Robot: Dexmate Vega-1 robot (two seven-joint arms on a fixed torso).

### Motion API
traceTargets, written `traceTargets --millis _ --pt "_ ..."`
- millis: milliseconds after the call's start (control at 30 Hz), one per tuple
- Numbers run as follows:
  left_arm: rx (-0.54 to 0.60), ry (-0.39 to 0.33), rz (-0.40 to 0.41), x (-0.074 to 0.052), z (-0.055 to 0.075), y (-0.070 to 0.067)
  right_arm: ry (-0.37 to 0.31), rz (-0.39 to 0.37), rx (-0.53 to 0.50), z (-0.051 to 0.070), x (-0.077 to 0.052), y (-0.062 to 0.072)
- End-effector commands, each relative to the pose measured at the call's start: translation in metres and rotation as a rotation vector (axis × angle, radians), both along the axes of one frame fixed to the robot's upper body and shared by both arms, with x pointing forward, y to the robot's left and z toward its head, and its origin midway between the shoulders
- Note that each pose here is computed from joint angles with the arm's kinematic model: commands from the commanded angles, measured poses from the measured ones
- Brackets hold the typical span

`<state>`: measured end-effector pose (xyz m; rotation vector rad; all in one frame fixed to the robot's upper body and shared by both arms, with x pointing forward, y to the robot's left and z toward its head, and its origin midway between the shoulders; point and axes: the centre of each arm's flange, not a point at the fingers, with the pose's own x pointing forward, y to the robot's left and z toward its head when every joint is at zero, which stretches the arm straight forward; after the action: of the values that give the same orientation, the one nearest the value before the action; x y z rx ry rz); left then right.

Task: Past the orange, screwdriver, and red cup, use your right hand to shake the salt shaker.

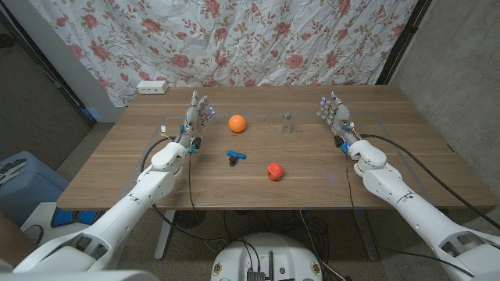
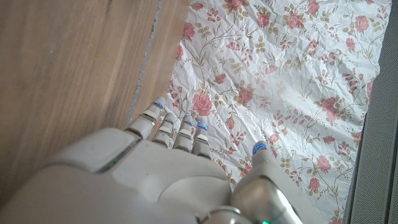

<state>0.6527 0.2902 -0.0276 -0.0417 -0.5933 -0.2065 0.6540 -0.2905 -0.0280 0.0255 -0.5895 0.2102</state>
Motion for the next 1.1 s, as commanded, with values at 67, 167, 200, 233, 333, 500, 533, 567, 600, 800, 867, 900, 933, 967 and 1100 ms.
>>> traceTargets --millis 67,167,200,233,333,500,533,567,600,800,867,900,933,967,1100 --pt "0.000 0.000 0.000 -0.0001 0.0000 -0.0001 -0.009 -0.006 -0.066 0.0017 0.0007 0.0001" --pt "0.000 0.000 0.000 0.0000 0.0000 -0.0001 -0.011 -0.010 -0.096 0.0036 0.0018 0.0011" --pt "0.000 0.000 0.000 0.0000 0.0000 -0.0001 -0.014 -0.011 -0.106 0.0043 0.0020 0.0015" --pt "0.000 0.000 0.000 0.0000 0.0000 -0.0001 -0.015 -0.014 -0.117 0.0050 0.0022 0.0018" --pt "0.000 0.000 0.000 0.0001 0.0000 -0.0001 -0.023 -0.019 -0.144 0.0063 0.0024 0.0023" --pt "0.000 0.000 0.000 0.0001 0.0000 -0.0001 -0.038 -0.027 -0.184 0.0049 0.0033 0.0017" --pt "0.000 0.000 0.000 0.0001 0.0000 -0.0001 -0.042 -0.037 -0.204 0.0044 0.0034 0.0021" --pt "0.000 0.000 0.000 0.0001 0.0000 0.0000 -0.044 -0.040 -0.216 0.0041 0.0036 0.0025" --pt "0.000 0.000 0.000 0.0000 0.0000 0.0000 -0.048 -0.040 -0.221 0.0040 0.0036 0.0027" --pt "0.000 0.000 0.000 0.0000 -0.0001 -0.0001 -0.067 -0.059 -0.286 0.0042 0.0034 0.0057" --pt "0.000 0.000 0.000 0.0000 -0.0001 -0.0001 -0.073 -0.067 -0.312 0.0051 0.0035 0.0071" --pt "0.000 0.000 0.000 0.0000 0.0000 -0.0001 -0.077 -0.071 -0.326 0.0058 0.0035 0.0076" --pt "0.000 0.000 0.000 0.0000 0.0000 -0.0001 -0.077 -0.076 -0.331 0.0065 0.0036 0.0081" --pt "0.000 0.000 0.000 0.0000 0.0000 -0.0001 -0.083 -0.077 -0.342 0.0072 0.0037 0.0084" --pt "0.000 0.000 0.000 -0.0001 -0.0001 -0.0001 -0.100 -0.100 -0.393 0.0107 0.0031 0.0097"
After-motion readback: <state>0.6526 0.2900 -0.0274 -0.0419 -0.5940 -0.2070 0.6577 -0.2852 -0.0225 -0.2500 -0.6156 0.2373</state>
